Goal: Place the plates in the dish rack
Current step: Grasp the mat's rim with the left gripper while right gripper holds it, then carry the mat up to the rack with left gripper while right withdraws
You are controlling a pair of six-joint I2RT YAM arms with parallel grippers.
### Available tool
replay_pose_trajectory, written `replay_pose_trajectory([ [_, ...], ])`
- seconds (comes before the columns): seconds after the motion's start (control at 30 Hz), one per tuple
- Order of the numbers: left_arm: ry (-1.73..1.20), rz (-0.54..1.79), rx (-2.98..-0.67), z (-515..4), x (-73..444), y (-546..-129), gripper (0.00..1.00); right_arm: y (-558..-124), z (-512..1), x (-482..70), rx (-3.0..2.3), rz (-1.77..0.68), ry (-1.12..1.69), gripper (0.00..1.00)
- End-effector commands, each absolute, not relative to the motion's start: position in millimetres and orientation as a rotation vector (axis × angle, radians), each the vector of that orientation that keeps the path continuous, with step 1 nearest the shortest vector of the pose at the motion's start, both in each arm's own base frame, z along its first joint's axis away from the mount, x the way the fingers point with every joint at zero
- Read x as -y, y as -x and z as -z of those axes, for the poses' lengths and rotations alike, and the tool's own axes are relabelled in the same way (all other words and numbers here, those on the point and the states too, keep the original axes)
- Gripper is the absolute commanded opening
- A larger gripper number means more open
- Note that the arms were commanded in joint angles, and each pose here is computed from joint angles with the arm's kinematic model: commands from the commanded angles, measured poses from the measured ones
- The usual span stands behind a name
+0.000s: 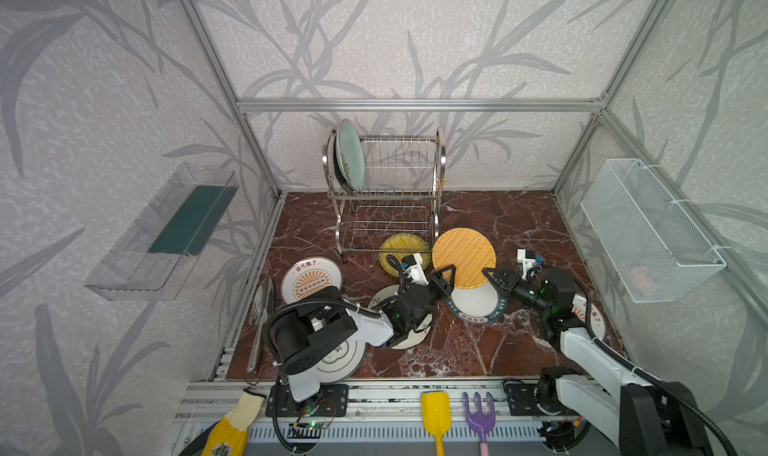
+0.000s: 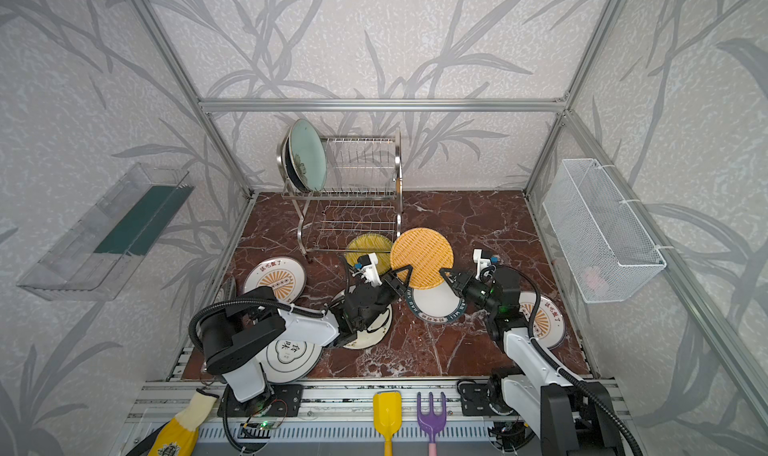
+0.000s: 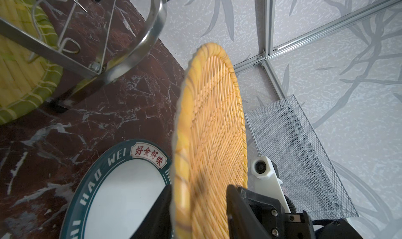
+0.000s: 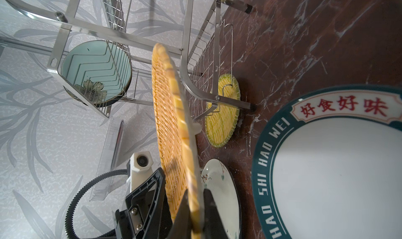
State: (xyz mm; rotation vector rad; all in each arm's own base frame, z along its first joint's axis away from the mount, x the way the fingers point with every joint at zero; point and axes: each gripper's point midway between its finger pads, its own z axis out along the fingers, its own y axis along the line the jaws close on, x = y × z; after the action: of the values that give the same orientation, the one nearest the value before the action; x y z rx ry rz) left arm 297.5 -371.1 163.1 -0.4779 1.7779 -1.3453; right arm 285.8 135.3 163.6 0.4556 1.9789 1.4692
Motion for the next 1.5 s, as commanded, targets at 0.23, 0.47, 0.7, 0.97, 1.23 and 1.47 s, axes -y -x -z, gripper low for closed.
replay_pose_trajectory([
  [0.23, 0.605, 1.425, -1.684, -178, 375, -306, 0.14, -284, -174, -139, -1.926, -1.503, -0.388, 0.0],
  [0.47, 0.604, 1.488, -1.661, -185, 380, -303, 0.0, -283, -176, -139, -1.905, -1.499, -0.369, 0.11],
  [0.7, 0.605, 1.412, -1.663, -189, 359, -297, 0.0, -281, -172, -135, -1.905, -1.455, -0.378, 0.85],
  [0.97, 0.505, 1.269, -1.74, -194, 325, -278, 0.0, -279, -174, -127, -1.906, -1.344, -0.35, 0.99],
  [1.23, 0.078, 0.859, -1.936, -255, 284, -248, 0.0, -276, -178, -123, -1.863, -1.297, -0.327, 0.99],
  [1.47, -0.016, 0.699, -1.791, -356, 230, -236, 0.0, -274, -187, -128, -1.804, -1.297, -0.262, 0.99],
])
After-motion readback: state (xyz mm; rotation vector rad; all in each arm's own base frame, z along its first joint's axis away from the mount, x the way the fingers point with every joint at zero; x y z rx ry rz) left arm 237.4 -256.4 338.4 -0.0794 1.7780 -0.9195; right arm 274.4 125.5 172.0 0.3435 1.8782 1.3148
